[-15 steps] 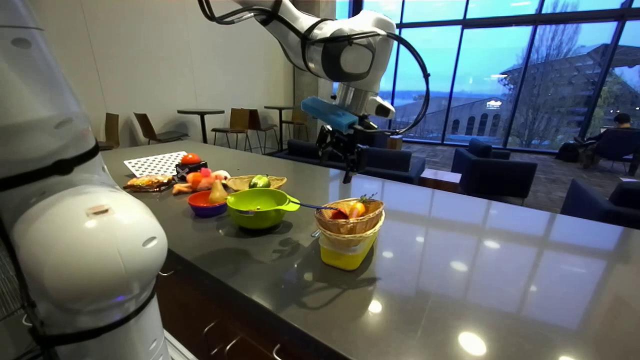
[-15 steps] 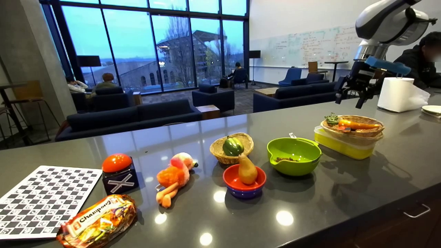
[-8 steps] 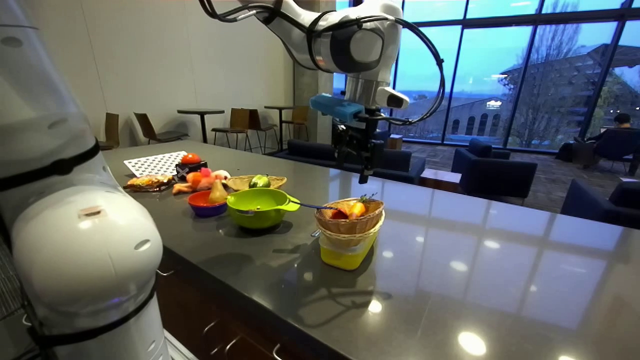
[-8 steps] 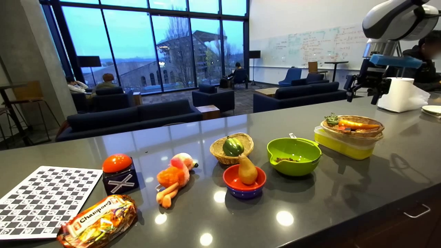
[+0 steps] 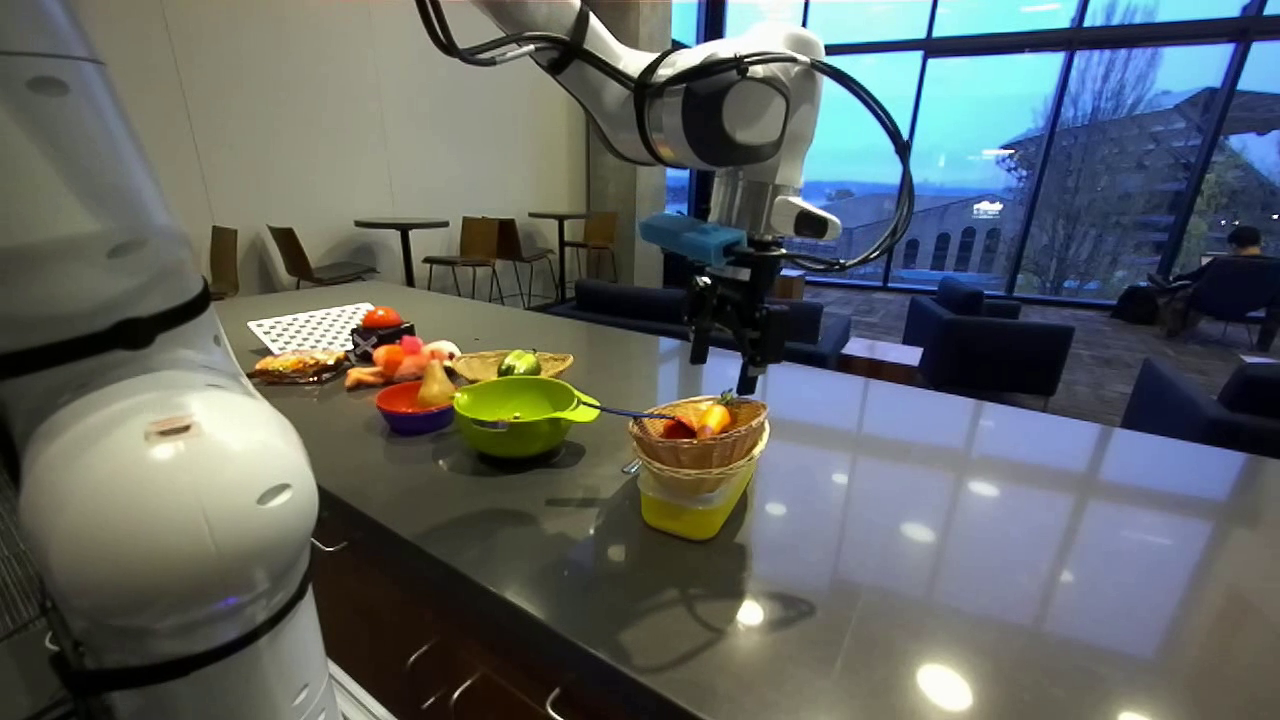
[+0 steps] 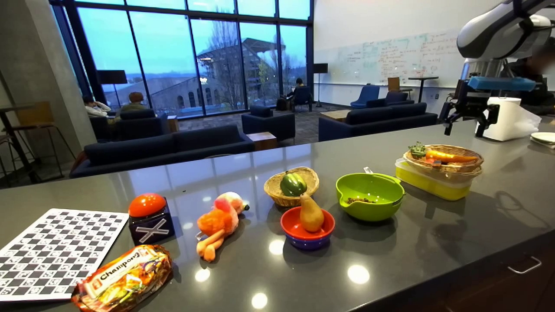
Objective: Unstack the two baskets on the right.
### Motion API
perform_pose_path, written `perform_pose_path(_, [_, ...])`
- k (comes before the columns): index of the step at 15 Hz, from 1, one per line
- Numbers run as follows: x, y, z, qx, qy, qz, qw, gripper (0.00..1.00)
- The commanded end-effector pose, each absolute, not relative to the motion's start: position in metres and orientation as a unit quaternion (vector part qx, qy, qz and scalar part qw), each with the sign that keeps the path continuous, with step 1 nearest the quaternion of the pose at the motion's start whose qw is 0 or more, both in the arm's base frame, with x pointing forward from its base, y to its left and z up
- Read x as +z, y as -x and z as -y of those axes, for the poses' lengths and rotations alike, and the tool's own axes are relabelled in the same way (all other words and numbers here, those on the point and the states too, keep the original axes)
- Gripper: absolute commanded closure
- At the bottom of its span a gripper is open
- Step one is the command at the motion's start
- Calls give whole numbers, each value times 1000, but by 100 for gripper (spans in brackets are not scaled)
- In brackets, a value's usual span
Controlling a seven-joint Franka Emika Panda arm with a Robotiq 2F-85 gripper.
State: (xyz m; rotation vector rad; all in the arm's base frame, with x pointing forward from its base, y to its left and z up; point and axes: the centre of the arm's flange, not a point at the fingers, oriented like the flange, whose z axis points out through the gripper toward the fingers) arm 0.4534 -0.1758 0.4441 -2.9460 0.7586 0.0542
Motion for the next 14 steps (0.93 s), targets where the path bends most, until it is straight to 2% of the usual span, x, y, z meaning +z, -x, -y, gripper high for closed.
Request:
perform_pose_path(1, [428,-467,183,19,969,-242,51,0])
perform_pose_path(14, [392,-475,192,50,968,-243,41,0])
